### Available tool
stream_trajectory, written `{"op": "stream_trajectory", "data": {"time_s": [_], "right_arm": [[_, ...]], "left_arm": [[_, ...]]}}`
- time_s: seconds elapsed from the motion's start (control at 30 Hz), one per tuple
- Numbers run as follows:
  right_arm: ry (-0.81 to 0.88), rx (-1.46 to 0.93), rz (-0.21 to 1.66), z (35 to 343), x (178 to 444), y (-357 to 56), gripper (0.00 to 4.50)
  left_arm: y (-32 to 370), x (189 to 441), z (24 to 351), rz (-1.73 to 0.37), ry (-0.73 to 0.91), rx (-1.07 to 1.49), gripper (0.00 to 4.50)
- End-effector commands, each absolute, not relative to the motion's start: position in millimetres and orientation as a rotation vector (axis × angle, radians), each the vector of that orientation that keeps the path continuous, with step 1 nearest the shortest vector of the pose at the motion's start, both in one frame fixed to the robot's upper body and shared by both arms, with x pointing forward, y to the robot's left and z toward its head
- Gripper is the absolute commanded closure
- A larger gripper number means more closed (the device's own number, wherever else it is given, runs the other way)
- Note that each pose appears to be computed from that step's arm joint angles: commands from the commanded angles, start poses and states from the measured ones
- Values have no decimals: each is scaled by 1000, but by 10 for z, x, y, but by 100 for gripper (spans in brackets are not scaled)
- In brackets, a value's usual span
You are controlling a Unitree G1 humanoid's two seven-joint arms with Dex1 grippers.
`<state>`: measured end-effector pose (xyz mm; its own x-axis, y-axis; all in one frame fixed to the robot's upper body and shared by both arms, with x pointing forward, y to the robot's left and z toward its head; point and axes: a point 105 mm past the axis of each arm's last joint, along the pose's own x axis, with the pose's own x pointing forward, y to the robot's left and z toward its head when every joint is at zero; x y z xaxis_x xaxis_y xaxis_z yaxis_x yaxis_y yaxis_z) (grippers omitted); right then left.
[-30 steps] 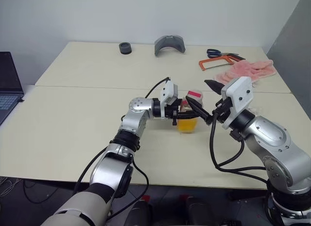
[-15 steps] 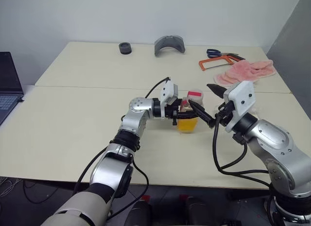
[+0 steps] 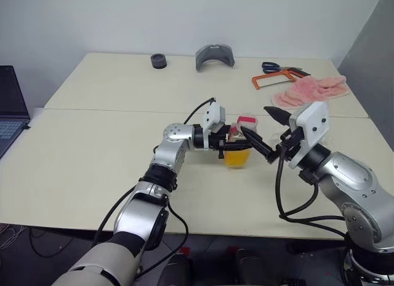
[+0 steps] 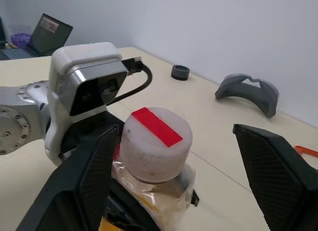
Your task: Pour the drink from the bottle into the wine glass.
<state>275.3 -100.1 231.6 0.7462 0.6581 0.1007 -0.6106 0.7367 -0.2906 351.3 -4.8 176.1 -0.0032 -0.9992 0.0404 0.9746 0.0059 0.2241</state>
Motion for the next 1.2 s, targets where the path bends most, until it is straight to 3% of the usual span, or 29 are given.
{"op": "stream_trajectory", "data": {"time_s": [0.03,0.37,1.17,1.2], "right_arm": [[-239,-255,731,2401,2661,-986,56],[-232,-232,759,2417,2634,-983,56],[-160,-181,821,2446,2864,-930,56],[-157,-181,824,2442,2865,-927,96]], "left_arm": [[-65,3491,1955,-1568,-297,170,285],[-57,3491,1958,-1567,-299,170,285],[-78,3464,1937,-1578,-310,177,286],[-78,3465,1937,-1578,-310,177,286]]}}
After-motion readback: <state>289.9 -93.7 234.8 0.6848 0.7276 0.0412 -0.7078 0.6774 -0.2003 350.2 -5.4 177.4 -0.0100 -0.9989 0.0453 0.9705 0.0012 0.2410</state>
